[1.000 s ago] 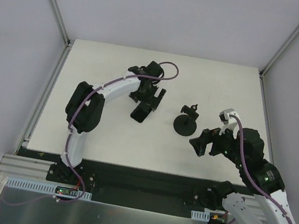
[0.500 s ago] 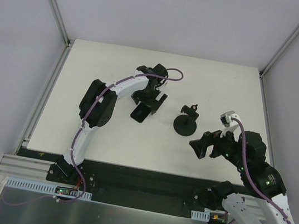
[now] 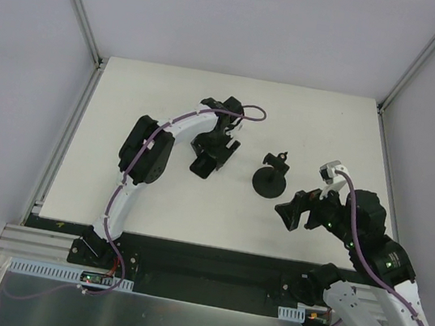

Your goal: Place the phone on the phone stand

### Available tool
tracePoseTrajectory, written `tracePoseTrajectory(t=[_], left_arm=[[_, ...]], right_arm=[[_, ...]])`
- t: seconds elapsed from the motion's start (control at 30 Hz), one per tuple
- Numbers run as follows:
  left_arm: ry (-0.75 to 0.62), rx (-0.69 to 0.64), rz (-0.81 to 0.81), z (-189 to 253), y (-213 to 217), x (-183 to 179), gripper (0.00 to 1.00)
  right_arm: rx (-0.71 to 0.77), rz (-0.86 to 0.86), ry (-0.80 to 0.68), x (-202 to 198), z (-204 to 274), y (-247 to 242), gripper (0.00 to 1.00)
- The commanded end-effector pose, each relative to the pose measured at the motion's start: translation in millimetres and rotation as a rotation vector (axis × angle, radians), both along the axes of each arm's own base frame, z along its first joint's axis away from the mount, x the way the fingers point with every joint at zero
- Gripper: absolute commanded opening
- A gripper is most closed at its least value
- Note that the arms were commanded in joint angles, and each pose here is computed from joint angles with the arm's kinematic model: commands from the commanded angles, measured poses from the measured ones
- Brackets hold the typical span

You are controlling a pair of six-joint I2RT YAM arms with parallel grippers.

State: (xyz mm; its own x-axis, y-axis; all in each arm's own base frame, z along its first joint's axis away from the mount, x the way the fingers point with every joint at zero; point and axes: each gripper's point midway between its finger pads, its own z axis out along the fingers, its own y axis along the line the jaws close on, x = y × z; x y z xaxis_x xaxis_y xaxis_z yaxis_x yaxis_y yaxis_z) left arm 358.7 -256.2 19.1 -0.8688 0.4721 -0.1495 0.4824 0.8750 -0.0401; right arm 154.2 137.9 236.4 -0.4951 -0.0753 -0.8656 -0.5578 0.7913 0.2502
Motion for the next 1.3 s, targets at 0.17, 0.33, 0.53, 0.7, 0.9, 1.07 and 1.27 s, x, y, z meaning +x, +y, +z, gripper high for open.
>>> tracePoseTrajectory(t=[0.17, 0.33, 0.53, 0.7, 0.9, 1.07, 1.27], left_arm=[[0.079, 0.054, -0.01, -18, 13, -17, 0.55], [0.09, 0.042, -0.039, -19, 9, -21, 0.26], [0.05, 0.055, -0.043, -12, 8, -20, 0.0], [-0.026, 0.049, -0.026, 7, 4, -14, 0.0], [-0.071, -0.007, 0.004, 28, -2, -12, 0.0], [-0.121, -0.056, 0.014, 49, -6, -10, 0.0], [-0.203, -0.102, 0.036, 80, -5, -6, 0.0]], right_arm=[[0.002, -0.023, 0.036, 5, -7, 2, 0.96], [-0.009, -0.076, 0.06, 8, -10, -4, 0.96], [0.013, -0.099, 0.122, 9, -15, 1, 0.96], [0.032, -0.112, 0.142, 10, -15, 3, 0.96], [0.04, -0.134, 0.157, 13, -14, 3, 0.96], [0.051, -0.146, 0.162, 17, -10, 5, 0.96], [0.051, -0.167, 0.155, 23, -3, 5, 0.96]])
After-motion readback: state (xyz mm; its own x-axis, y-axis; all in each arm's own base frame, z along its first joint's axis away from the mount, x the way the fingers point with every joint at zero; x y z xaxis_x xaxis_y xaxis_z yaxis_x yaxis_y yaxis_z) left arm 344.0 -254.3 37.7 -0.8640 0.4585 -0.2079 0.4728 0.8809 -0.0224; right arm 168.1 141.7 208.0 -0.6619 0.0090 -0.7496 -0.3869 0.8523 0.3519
